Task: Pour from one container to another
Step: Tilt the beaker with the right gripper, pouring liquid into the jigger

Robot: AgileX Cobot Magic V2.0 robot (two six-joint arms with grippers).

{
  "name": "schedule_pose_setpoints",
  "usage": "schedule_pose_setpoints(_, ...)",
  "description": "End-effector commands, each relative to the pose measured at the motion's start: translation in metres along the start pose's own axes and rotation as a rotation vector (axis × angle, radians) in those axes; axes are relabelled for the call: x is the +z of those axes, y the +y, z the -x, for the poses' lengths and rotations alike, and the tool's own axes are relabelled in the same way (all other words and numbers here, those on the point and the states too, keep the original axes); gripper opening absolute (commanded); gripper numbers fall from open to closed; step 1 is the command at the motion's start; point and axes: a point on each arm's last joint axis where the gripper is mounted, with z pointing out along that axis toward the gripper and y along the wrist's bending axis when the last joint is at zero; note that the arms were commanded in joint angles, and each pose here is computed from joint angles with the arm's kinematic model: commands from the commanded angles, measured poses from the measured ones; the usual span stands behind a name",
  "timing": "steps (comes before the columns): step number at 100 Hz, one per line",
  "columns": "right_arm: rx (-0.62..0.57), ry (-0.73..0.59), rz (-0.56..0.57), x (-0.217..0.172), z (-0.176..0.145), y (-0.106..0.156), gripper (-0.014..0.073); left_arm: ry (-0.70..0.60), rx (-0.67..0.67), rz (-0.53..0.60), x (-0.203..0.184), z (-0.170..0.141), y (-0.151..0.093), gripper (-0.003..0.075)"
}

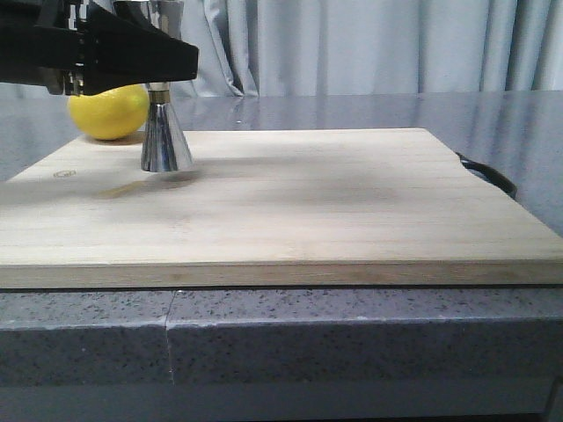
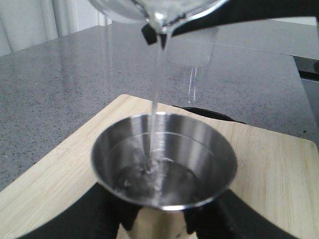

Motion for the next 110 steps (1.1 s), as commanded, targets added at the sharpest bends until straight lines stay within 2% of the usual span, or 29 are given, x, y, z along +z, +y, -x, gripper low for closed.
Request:
schedule_pose_setpoints(1,0.009,-0.059,-0.112,-0.017,0.004,-0.024,0.0333,-0.158,0.028,-0.022,-0.003,0.033,-0.006,0.0274)
schedule_pose_setpoints(34,0.173,-0.096,-0.042,-0.017,0.007,-0.019,0.0333,-0.158,0.028,-0.022,-0.003,0.033,-0.006,0.0274)
schedule_pose_setpoints(82,0.363,-0.084,-0.027,-0.016,0.003,-0.018,0.0333,-0.158,0.028,-0.022,-0.003,0.033,-0.006,0.0274)
schedule_pose_setpoints(97,0.537,-0.078,-0.048,-0.018,-0.006,-0.024,0.0333,-0.158,0.028,-0.022,-0.003,0.033,-0.006,0.0274)
schedule_pose_setpoints(110,0.758,-0.051,-0.092,-0.025,-0.028,-0.034,0.0333,-0.158,0.028,-0.022,-0.003,0.033,-0.006,0.0274)
